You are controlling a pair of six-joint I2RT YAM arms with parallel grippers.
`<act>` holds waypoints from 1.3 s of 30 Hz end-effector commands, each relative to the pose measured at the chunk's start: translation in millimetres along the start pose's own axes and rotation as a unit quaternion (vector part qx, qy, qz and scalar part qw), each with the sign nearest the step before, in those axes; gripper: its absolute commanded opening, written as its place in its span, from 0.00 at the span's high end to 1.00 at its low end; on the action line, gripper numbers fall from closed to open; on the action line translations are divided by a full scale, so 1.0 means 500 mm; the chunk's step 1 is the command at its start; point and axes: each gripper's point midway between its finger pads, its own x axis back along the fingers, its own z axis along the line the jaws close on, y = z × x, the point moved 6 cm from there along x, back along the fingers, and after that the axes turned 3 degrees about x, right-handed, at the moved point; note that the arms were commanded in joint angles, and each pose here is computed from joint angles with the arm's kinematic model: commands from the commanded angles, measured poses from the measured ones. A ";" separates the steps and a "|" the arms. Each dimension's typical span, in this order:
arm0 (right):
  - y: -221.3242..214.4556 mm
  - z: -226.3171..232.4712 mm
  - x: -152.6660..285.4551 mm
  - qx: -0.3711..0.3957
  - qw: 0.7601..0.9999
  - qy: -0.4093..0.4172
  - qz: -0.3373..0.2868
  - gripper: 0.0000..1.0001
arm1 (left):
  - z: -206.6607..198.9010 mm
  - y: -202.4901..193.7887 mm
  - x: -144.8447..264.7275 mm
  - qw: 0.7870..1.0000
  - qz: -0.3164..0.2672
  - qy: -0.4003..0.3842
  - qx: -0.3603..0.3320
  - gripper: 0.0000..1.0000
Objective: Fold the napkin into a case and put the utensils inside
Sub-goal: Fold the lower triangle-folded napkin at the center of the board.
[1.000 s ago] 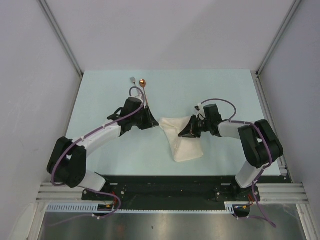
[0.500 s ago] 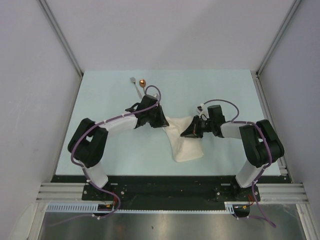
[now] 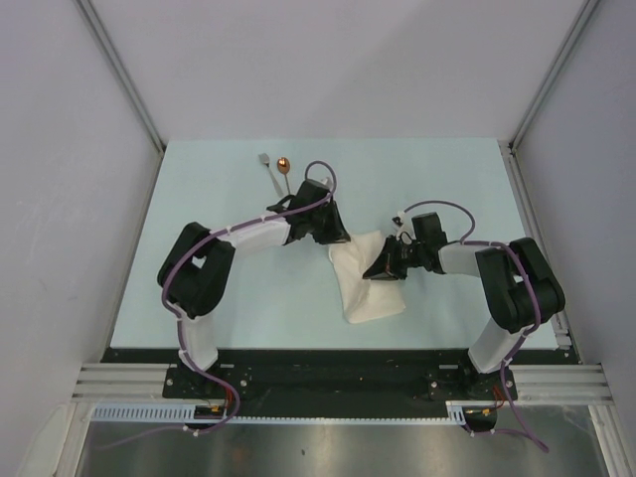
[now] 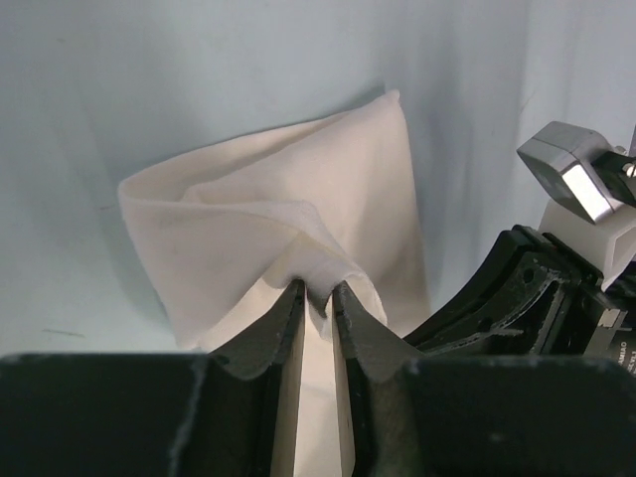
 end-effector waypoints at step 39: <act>-0.028 0.035 -0.062 0.056 0.998 -0.019 0.037 0.94 | -0.066 0.009 0.033 0.997 -0.029 -0.012 -0.076 0.57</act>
